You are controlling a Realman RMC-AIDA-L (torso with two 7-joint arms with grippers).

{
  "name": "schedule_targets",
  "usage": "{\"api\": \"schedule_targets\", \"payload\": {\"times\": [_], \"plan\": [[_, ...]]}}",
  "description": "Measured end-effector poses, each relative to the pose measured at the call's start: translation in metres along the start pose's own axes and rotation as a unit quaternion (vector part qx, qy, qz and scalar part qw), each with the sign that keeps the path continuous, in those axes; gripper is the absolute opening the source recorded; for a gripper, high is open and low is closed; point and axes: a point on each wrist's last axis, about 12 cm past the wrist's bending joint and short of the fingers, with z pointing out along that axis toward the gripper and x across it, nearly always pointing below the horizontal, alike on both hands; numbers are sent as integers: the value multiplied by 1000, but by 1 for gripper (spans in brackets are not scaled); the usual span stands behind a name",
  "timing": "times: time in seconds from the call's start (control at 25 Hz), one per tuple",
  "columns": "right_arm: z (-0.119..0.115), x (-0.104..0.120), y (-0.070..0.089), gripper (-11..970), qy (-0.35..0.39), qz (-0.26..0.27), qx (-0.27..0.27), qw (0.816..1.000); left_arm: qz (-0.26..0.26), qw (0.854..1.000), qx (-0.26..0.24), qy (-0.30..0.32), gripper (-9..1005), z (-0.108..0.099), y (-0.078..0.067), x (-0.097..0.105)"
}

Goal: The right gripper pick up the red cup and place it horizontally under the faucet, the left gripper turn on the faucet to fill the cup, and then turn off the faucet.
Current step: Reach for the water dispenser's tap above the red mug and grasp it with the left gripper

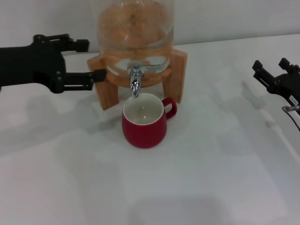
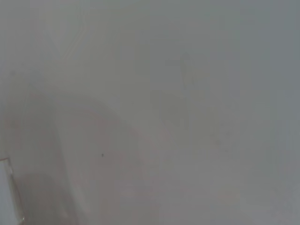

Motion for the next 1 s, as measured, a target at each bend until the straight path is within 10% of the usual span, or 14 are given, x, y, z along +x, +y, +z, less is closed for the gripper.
{"api": "schedule_targets", "payload": {"times": [1.0], "plan": [[-10, 4, -3, 862, 7, -15, 1, 1000, -38, 996, 76, 18, 818, 35, 1, -21]]}}
